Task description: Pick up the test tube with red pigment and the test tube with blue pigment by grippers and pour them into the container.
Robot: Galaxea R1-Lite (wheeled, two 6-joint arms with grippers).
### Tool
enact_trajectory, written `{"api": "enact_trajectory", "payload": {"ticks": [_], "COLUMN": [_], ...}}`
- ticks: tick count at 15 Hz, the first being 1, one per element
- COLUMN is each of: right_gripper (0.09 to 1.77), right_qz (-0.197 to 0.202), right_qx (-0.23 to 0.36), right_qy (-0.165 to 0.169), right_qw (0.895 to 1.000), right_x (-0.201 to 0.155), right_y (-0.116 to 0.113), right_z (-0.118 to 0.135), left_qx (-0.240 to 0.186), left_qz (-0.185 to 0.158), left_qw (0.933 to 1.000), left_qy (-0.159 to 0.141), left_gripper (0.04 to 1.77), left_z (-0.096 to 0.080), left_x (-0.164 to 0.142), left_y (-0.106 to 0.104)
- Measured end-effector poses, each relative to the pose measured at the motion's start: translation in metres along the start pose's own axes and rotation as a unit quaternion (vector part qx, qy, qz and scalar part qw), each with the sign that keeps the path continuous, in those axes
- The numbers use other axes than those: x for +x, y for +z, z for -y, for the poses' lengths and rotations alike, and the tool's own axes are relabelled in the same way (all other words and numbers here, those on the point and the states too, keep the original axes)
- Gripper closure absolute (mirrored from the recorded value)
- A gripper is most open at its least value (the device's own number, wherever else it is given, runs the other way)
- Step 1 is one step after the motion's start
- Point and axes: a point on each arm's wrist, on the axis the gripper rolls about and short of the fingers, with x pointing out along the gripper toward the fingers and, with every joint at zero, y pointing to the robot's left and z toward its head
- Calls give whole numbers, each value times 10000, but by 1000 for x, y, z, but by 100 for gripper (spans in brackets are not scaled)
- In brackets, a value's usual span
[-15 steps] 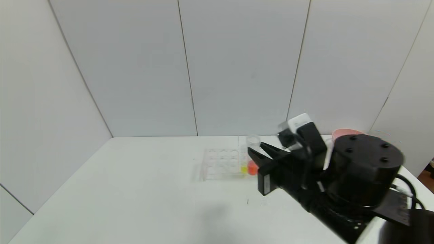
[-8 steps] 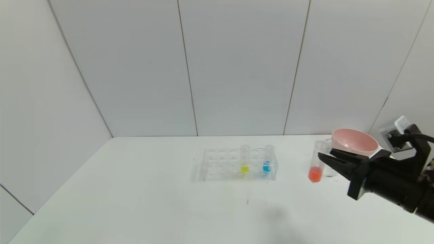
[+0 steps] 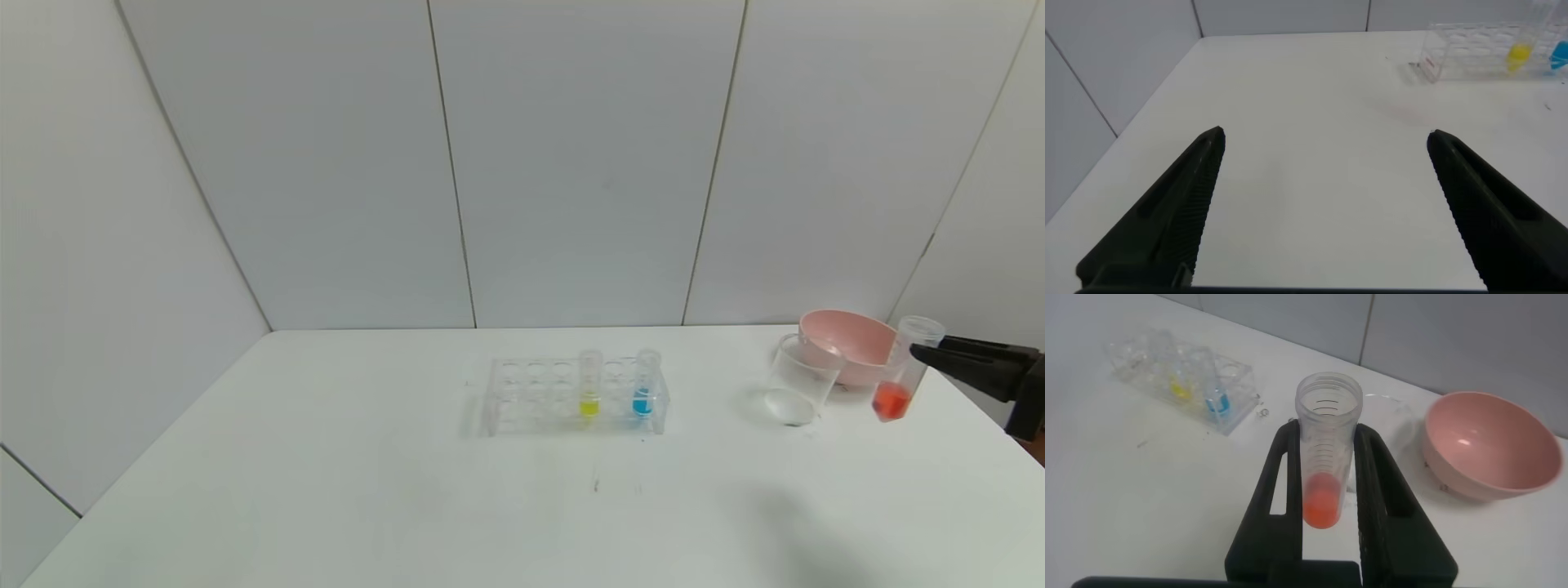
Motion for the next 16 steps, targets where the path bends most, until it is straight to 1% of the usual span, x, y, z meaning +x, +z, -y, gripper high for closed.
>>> {"api": "enact_trajectory", "payload": {"ticks": [3, 6, 9, 12, 14, 16], "right_gripper": [141, 141, 141, 141, 141, 141], "right_qz": [-278, -545, -843, -1178, -1573, -2031], "right_qx": [-356, -224, -179, -413, -422, -481], "right_qy": [-180, -125, -186, -80, -124, -92], "right_qw": [9988, 9982, 9961, 9921, 9866, 9779], "right_x": [4, 17, 37, 58, 68, 76], "right_y": [-3, 0, 11, 19, 24, 32], "right_z": [36, 56, 67, 75, 77, 74], "left_qx": [2, 0, 0, 0, 0, 0], "left_qz": [4, 2, 2, 0, 0, 2], "left_qw": [10000, 10000, 10000, 10000, 10000, 10000], "left_qy": [0, 0, 0, 0, 0, 0], "left_gripper": [5, 5, 5, 5, 5, 5], "left_z": [0, 0, 0, 0, 0, 0], "left_x": [0, 0, 0, 0, 0, 0], "left_y": [0, 0, 0, 0, 0, 0]}}
